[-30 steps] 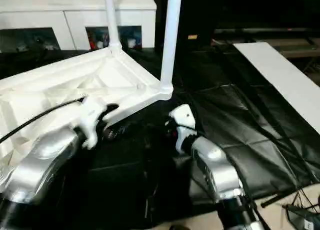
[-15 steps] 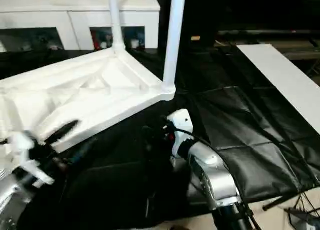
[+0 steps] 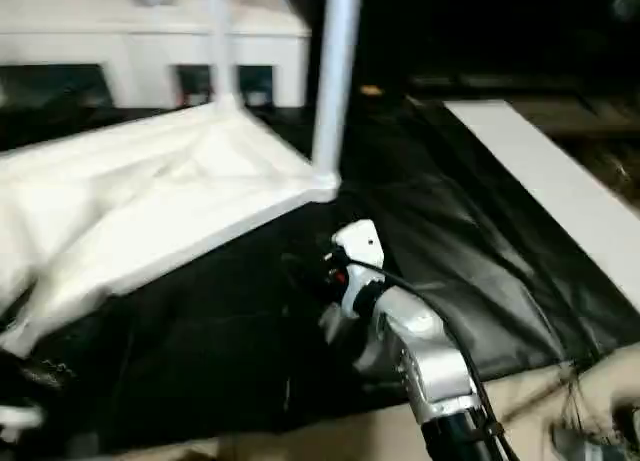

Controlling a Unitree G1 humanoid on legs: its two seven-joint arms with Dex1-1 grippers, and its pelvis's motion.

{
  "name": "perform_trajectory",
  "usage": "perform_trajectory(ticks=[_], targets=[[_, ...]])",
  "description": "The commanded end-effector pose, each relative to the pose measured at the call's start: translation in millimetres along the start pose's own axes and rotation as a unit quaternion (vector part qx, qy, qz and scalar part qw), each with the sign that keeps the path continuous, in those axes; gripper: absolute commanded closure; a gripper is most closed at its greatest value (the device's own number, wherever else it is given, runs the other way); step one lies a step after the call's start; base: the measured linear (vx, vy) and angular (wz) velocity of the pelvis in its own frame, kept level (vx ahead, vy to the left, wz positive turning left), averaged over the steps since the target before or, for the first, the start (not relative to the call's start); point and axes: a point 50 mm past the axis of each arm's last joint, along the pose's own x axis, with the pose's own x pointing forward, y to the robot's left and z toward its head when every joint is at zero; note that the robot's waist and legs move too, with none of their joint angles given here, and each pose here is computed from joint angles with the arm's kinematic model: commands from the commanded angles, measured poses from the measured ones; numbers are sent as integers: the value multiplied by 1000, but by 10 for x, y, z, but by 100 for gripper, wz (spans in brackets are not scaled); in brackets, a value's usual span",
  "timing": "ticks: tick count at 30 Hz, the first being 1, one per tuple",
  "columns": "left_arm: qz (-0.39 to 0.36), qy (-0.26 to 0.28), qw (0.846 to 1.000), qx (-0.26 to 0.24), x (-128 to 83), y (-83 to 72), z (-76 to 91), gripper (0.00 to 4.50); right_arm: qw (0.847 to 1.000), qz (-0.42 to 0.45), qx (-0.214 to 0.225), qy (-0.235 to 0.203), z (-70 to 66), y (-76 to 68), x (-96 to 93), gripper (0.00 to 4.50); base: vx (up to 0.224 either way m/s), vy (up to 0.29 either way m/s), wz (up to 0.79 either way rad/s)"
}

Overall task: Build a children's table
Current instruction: Rotate table base

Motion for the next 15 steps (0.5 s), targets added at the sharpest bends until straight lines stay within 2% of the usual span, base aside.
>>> perform_trajectory(ticks=[1,2,7,10,13,14,15], targets=[[16,-18,999,27,37,54,68,6,1000,-3,1,0,-9,-27,-16,129,-55,54,-20],[44,-19,998,33,4,72,55,6,1000,0,-1,0,-3,-32,-10,129,-55,54,-20],[64,-15,997,43,-24,40,9,6,999,32,-1,-5,22,14,0,129,-67,29,-2],[46,-9,999,27,112,29,-21,6,998,63,7,-13,41,81,12,129,-76,3,-6],[70,1,996,49,306,220,-39,6,987,158,35,-27,94,262,2,129,-115,-36,9],[70,1,996,49,306,220,-39,0,987,158,35,-27,94,262,2,112,-131,-66,27],[88,-1,994,61,332,304,-30,0,982,185,38,-26,98,310,-8,102,46,-164,23]])
